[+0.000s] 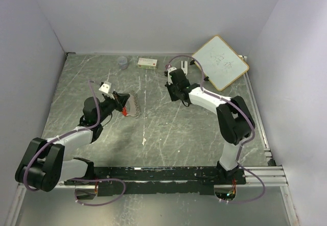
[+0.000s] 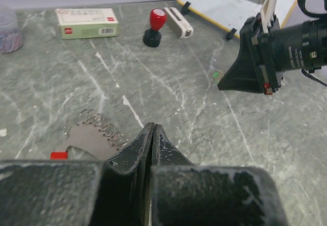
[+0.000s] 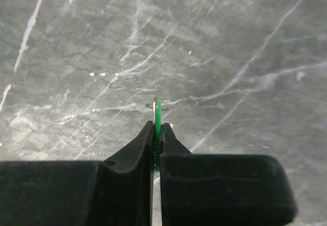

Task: Remove the keys from the keyring

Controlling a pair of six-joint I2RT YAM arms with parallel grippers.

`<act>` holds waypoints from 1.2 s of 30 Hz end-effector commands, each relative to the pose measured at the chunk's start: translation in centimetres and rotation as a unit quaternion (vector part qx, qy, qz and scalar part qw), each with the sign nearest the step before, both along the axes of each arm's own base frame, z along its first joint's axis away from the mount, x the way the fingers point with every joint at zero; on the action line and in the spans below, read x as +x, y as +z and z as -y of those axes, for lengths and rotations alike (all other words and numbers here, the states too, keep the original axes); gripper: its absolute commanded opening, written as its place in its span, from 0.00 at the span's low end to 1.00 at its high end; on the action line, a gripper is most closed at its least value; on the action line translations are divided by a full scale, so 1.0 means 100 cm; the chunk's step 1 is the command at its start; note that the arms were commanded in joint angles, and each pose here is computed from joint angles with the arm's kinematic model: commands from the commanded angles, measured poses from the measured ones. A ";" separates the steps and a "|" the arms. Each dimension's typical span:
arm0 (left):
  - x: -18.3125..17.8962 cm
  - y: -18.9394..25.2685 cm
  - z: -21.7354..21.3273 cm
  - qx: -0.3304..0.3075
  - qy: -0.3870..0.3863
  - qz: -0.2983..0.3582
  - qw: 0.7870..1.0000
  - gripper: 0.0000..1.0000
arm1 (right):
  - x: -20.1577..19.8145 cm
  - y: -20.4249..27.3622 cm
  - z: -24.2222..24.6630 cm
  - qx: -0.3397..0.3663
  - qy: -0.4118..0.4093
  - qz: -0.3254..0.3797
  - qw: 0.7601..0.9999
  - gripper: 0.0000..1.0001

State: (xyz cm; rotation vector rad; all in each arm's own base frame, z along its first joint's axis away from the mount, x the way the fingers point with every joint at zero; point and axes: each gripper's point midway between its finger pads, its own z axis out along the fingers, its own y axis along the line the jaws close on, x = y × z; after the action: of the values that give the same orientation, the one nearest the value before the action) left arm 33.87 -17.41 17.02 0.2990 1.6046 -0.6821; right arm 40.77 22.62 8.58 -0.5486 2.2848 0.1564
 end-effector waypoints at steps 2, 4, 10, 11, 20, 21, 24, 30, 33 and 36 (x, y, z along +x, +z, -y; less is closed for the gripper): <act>0.004 -0.009 -0.023 0.024 0.059 -0.006 0.998 0.13 | 0.018 -0.004 -0.022 0.046 0.005 0.007 0.999 0.00; 0.003 -0.010 -0.025 0.022 0.063 -0.006 0.998 0.14 | 0.021 -0.012 -0.023 0.045 0.004 0.003 0.999 0.00; 0.002 -0.016 -0.028 0.025 0.072 -0.010 0.997 0.22 | 0.025 -0.032 -0.031 0.052 0.010 -0.011 0.999 0.18; 0.002 -0.019 -0.029 0.026 0.073 -0.013 0.997 0.24 | 0.025 -0.036 -0.032 0.054 0.011 -0.014 0.998 0.26; 0.000 -0.017 -0.031 0.028 0.076 -0.014 0.997 0.36 | 0.028 -0.013 -0.033 0.068 0.008 0.012 0.998 0.49; 0.000 -0.016 -0.032 0.029 0.079 -0.013 0.996 0.38 | 0.029 0.000 -0.031 0.072 0.004 0.027 0.997 0.50; -0.002 -0.013 -0.035 0.035 0.084 -0.009 0.996 0.44 | 0.027 0.037 -0.020 0.084 -0.015 0.073 0.994 0.51; -0.007 -0.012 -0.041 0.040 0.094 -0.005 0.995 0.97 | 0.012 0.083 0.014 0.081 -0.063 0.139 0.985 0.55; -0.009 -0.016 -0.045 0.049 0.104 -0.011 0.993 0.97 | 0.001 0.093 0.034 0.079 -0.093 0.163 0.979 0.61; -0.009 -0.018 -0.052 0.057 0.119 -0.016 0.991 0.97 | -0.012 0.096 0.057 0.069 -0.131 0.178 0.973 0.69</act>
State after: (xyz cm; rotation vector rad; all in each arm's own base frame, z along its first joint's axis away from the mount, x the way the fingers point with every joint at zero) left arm 32.99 -13.71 15.94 0.2066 1.6507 -0.4894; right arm 40.41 20.41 18.64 -0.3006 1.9602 0.2031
